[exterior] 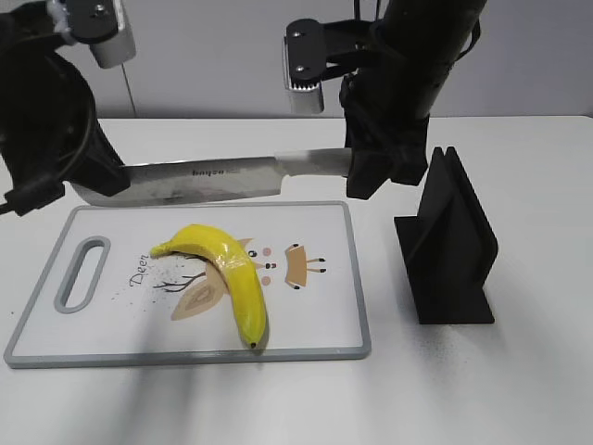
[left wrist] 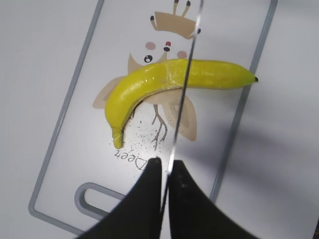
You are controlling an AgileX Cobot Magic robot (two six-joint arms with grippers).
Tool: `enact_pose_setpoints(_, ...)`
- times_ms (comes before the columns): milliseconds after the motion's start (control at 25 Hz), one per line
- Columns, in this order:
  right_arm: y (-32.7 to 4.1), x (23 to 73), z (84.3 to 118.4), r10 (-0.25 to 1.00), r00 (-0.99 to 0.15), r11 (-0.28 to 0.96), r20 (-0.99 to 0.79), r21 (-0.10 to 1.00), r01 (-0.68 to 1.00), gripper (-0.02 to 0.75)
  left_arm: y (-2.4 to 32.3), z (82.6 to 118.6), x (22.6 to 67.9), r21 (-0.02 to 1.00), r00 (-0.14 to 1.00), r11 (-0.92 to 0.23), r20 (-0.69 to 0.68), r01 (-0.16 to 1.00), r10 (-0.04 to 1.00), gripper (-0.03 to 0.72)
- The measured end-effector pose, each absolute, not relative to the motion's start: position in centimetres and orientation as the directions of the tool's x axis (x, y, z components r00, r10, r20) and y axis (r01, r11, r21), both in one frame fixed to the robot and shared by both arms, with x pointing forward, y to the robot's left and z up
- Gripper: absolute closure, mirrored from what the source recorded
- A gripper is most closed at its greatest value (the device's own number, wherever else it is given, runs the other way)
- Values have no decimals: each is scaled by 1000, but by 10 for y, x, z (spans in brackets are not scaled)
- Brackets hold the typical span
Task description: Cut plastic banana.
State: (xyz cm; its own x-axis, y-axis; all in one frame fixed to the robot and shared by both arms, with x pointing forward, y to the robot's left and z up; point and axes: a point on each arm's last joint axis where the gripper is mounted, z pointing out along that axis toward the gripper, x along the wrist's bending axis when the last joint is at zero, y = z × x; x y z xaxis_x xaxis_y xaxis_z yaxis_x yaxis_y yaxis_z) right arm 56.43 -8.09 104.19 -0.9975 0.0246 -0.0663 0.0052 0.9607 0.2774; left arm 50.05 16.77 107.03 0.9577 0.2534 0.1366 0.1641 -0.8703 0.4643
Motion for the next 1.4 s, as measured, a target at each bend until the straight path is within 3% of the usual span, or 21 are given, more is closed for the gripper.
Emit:
enact_pose_setpoints(200, -80, 562, 1046, 29, -998, 955, -62, 296, 9, 570, 169, 1074, 498, 469, 957, -869, 145, 158, 253, 678)
enact_pose_setpoints(280, -80, 562, 1046, 31, -998, 953, -54, 301, 13, 570, 169, 1074, 498, 469, 956, -869, 148, 159, 255, 637)
enact_pose_setpoints(360, -79, 560, 1046, 43, -999, 950, -27, 311, 32, 575, 168, 1075, 500, 482, 948, -859, 158, 171, 278, 531)
enact_pose_setpoints(520, -76, 559, 1047, 76, -997, 936, -4, 345, 70, 577, 167, 1077, 501, 505, 941, -843, 155, 187, 301, 215)
enact_pose_setpoints(640, -76, 559, 1047, 83, -997, 935, -3, 346, 77, 577, 169, 1078, 502, 495, 937, -851, 181, 176, 299, 103)
enact_pose_setpoints(840, -80, 559, 1046, 110, -994, 948, 4, 301, 107, 577, 177, 1090, 502, 500, 882, -835, 258, 228, 395, 87)
enact_pose_setpoints(1080, -86, 561, 1054, 406, -913, 879, 25, 264, 398, 577, 199, 1105, 497, 502, 678, -698, 264, 511, 686, 91)
enact_pose_setpoints(1400, -87, 563, 1085, 693, -717, 663, 76, 325, 674, 577, 234, 1112, 489, 336, 438, -485, 208, 808, 874, 100)
